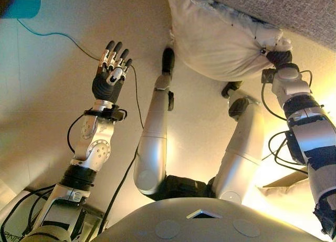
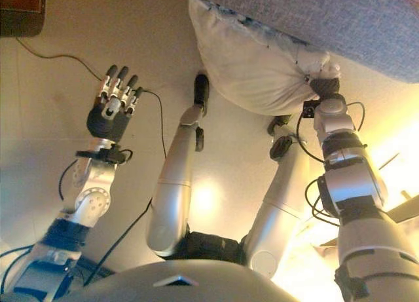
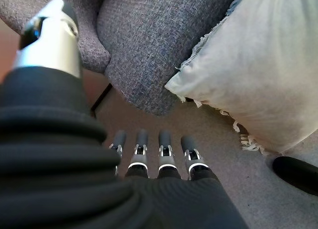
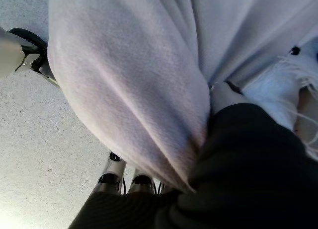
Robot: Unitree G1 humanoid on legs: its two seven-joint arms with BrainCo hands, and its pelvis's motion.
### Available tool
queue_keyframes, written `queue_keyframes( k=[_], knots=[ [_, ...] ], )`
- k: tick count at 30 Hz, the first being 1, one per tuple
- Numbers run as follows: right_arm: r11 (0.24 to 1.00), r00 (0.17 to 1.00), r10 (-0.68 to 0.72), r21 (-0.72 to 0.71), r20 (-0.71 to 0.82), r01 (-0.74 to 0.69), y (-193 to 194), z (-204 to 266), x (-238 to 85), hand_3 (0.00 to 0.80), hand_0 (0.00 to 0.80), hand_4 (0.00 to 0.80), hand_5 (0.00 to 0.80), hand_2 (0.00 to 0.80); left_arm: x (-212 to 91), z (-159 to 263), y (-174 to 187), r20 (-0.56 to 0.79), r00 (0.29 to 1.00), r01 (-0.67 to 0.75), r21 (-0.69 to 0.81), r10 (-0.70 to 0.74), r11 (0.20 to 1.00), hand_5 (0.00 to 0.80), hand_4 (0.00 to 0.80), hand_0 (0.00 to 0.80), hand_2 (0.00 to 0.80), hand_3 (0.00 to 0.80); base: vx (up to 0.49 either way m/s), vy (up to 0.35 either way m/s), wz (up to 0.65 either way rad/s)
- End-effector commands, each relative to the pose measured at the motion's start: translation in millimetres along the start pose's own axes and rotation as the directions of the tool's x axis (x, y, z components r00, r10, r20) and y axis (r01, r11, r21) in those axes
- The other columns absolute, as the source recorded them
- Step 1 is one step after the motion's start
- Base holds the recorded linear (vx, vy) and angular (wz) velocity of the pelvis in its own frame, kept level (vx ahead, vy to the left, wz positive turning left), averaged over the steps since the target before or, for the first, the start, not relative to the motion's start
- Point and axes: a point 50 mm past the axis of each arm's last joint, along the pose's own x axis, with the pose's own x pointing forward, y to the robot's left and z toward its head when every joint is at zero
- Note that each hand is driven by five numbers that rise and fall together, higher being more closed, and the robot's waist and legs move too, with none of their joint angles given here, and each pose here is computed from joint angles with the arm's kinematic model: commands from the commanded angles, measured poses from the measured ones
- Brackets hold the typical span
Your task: Pick up the cushion and take it to the sofa
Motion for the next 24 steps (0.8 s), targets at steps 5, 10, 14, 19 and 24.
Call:
queue_keyframes(
  k=[5,10,14,19,24],
  knots=[
    [0.992,0.989,-0.127,0.019,0.078,0.126,-48,22,2,0.8,0.8,0.8,0.8,0.8,-4,8,-4,0.079,0.997,0.011,-0.043,-0.008,0.999,0.0,0.0,0.0,0.0,0.0,-0.001,-0.024,-0.05],
    [0.995,0.991,-0.103,0.001,0.091,0.103,-39,26,3,0.8,0.8,0.8,0.8,0.8,-5,7,-4,0.083,0.997,0.007,-0.057,-0.002,0.998,0.0,0.0,0.0,0.0,0.0,0.014,0.037,-0.19],
    [0.995,0.991,-0.084,-0.046,0.1,0.089,-39,28,2,0.8,0.8,0.8,0.8,0.8,-6,8,-8,0.091,0.996,0.01,-0.087,-0.002,0.996,0.0,0.0,0.0,0.0,0.0,-0.009,0.104,-0.47],
    [0.994,0.988,-0.104,-0.016,0.111,0.106,-44,26,1,0.8,0.8,0.8,0.8,0.8,-1,1,-23,0.073,0.996,0.054,-0.089,-0.048,0.995,0.0,0.0,0.0,0.0,0.0,0.032,0.094,-0.1],
    [0.992,0.982,-0.116,-0.024,0.147,0.121,-51,42,2,0.8,0.8,0.8,0.8,0.8,5,-1,-26,0.078,0.995,0.06,-0.064,-0.055,0.996,0.0,0.0,0.0,0.0,0.0,-0.041,0.227,-0.17]
  ],
)
